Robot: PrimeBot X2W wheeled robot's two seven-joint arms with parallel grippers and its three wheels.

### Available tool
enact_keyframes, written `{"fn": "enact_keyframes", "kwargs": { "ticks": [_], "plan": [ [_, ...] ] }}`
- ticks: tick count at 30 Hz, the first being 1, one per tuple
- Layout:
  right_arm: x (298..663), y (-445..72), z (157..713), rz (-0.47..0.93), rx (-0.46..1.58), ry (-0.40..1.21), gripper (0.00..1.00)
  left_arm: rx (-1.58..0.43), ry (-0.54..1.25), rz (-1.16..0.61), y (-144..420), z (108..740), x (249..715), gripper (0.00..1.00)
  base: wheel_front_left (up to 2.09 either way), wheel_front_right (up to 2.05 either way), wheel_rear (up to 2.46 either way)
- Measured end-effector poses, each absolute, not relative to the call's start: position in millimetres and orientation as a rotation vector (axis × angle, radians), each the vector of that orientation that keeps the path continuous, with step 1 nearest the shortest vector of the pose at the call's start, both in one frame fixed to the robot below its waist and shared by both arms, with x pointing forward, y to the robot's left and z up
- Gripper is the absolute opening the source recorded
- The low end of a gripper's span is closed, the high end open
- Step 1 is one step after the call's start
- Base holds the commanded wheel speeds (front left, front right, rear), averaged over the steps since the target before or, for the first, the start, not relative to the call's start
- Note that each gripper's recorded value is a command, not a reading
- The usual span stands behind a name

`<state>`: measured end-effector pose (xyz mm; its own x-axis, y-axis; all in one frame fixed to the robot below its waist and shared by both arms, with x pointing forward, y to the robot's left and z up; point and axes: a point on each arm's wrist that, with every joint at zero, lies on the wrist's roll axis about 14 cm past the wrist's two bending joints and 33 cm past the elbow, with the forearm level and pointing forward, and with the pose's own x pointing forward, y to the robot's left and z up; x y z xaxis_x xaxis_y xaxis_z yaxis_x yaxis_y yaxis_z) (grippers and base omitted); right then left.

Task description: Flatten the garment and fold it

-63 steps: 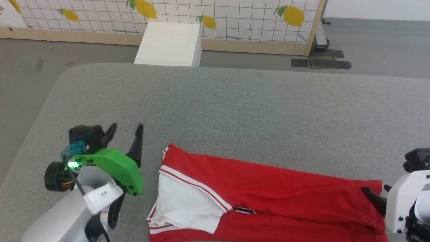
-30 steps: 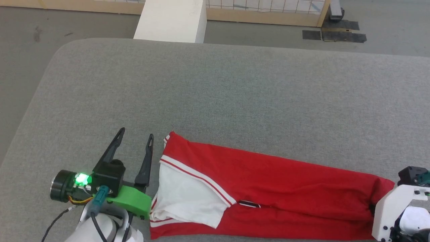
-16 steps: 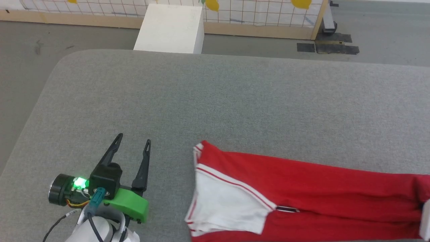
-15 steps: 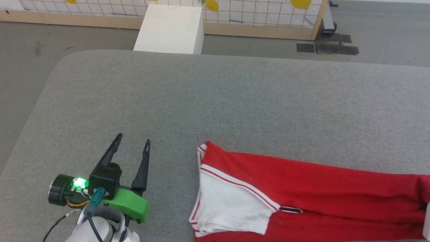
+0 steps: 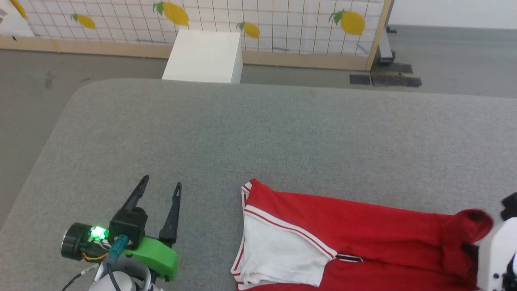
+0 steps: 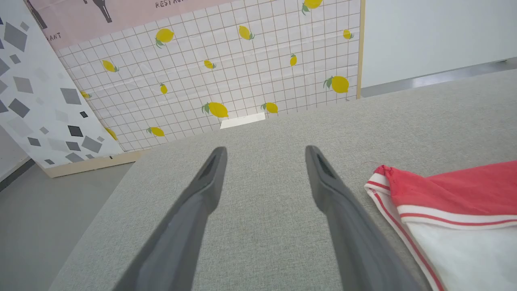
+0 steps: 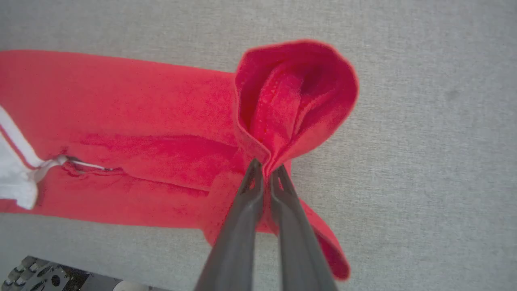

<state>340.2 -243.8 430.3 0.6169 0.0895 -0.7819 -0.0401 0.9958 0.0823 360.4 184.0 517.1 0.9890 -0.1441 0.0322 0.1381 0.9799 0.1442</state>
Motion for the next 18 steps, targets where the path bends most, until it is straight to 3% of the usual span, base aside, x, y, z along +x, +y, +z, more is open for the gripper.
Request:
{"fn": "enact_keyframes", "kwargs": {
  "ticks": [10,18],
  "plan": [
    [320,-151,455,0.347,0.17,0.95,0.0,0.136,-0.069,-0.122,190,527,344,1.0,0.0,0.0,0.0],
    [329,-85,469,0.529,0.257,0.974,0.0,0.141,-0.059,-0.067,206,524,333,1.0,0.0,0.0,0.0]
  ]
}}
